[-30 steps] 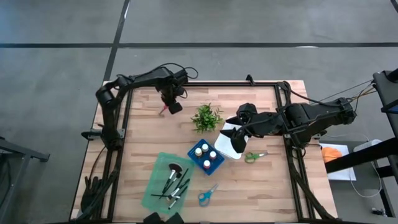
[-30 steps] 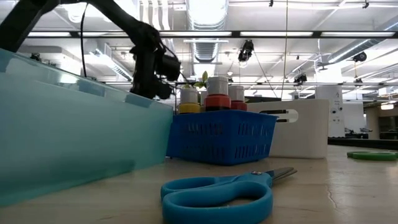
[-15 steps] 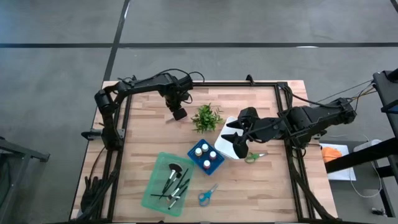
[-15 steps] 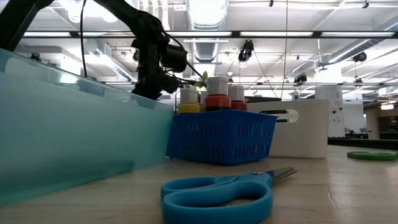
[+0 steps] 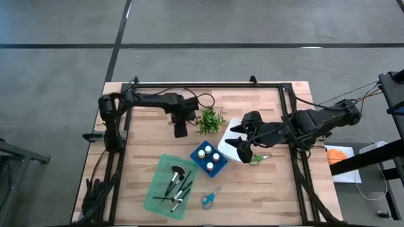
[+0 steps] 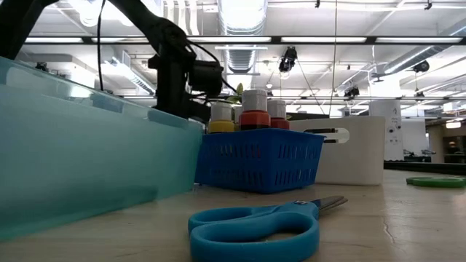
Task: Pick & Place Paint Supplies
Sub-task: Put the orange scissors into the white bin
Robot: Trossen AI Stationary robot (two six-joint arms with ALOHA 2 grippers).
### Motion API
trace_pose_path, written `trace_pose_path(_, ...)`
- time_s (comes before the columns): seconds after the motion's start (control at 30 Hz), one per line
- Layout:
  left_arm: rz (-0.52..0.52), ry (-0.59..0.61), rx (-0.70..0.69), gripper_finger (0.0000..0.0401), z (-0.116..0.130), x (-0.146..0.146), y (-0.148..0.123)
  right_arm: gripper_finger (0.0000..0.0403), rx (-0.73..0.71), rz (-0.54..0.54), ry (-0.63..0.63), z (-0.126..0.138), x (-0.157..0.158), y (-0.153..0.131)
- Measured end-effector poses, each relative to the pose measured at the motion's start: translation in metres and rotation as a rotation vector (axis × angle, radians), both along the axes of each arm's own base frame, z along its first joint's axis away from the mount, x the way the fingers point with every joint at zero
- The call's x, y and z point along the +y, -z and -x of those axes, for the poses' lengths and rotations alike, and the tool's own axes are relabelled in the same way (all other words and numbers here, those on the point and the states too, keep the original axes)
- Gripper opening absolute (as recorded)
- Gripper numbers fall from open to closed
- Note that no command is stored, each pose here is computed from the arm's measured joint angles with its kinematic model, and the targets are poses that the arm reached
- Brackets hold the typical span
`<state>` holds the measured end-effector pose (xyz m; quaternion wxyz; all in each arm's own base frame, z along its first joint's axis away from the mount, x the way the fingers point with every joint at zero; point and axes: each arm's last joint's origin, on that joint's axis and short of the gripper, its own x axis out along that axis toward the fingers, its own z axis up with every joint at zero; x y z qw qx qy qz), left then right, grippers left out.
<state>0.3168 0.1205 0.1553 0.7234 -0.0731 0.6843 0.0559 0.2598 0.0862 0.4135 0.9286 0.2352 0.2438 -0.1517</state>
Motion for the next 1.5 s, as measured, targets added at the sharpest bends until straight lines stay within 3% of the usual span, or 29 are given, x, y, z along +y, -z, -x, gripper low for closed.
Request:
trace_pose_path(0.23,-0.02,0.155,0.027,0.0129,0.007,-0.007,0.01,0.026,0.0,-0.019,-0.012,0.002,0.006,0.001)
trace_pose_path(0.43,-0.034,0.254,0.002,0.013,0.008,-0.011,0.004,0.026,0.013,-0.023,-0.021,0.004,0.012,0.006)
trace_pose_path(0.63,-0.091,0.325,-0.121,0.013,0.007,-0.012,-0.02,0.026,0.027,-0.009,-0.014,0.004,0.016,0.013)
trace_pose_path(0.8,-0.087,0.39,-0.193,0.013,0.001,-0.011,-0.02,0.026,0.04,0.03,-0.007,0.005,0.016,0.016)
trace_pose_path(1.5,-0.087,0.297,-0.15,0.013,0.002,0.011,0.006,0.026,-0.068,0.059,-0.006,0.039,-0.001,-0.013)
